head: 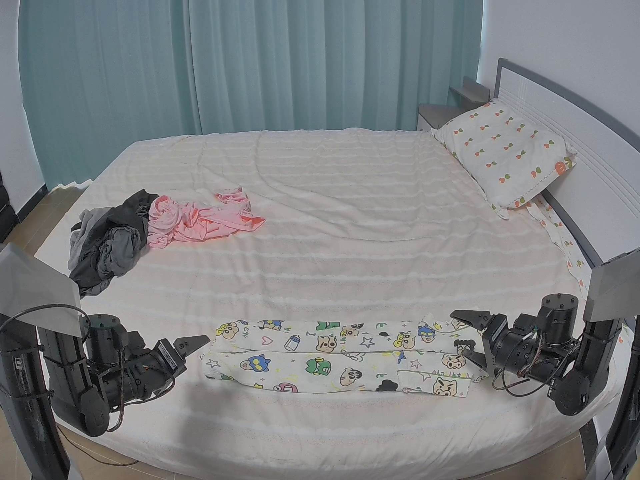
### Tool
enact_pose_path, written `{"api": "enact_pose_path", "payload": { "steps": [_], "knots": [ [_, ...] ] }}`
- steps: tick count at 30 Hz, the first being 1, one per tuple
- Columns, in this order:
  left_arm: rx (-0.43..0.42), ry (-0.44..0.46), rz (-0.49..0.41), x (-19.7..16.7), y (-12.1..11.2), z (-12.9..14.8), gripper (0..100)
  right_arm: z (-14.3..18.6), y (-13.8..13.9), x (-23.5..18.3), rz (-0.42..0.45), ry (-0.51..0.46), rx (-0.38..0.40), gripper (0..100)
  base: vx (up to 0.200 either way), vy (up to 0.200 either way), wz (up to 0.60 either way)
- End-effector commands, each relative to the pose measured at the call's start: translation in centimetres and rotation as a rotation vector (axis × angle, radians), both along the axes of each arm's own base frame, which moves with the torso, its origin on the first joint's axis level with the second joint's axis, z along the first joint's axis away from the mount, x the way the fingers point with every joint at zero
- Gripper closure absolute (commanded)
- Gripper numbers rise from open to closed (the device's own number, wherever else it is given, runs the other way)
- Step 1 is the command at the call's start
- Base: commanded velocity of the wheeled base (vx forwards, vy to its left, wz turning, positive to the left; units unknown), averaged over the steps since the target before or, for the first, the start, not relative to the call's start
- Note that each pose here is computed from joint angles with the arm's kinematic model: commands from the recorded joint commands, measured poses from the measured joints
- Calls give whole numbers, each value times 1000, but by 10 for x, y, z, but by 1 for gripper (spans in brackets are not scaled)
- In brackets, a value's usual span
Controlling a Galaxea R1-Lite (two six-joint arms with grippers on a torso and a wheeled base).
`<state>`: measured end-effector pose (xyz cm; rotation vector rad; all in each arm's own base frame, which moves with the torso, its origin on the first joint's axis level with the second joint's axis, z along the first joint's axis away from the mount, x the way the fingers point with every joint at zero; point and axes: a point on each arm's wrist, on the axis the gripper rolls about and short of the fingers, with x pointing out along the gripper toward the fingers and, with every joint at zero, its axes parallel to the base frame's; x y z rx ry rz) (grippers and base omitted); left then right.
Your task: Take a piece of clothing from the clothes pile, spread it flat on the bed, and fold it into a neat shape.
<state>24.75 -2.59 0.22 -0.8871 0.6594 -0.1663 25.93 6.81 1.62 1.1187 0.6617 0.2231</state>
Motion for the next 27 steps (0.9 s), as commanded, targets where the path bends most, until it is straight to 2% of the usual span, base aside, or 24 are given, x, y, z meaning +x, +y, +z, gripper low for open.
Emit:
{"api": "enact_pose_path", "payload": {
  "steps": [1, 13, 22, 27],
  "knots": [
    [-2, -22, -1, 1, 0, 2, 0, -1, 1, -1, 4, 1, 0, 0, 0, 200, 0],
    [-1, -22, -1, 3, 0, 1, 0, 5, 1, -3, 9, -16, 3, 0, 0, 200, 0],
    [10, -27, -9, 4, -1, 0, 0, 5, 1, -3, 9, -18, 0, 0, 0, 0, 0],
    [35, -25, -28, 5, -2, -4, 0, 5, 1, -4, 9, -19, -1, 0, 200, 0, 0]
  ]
}}
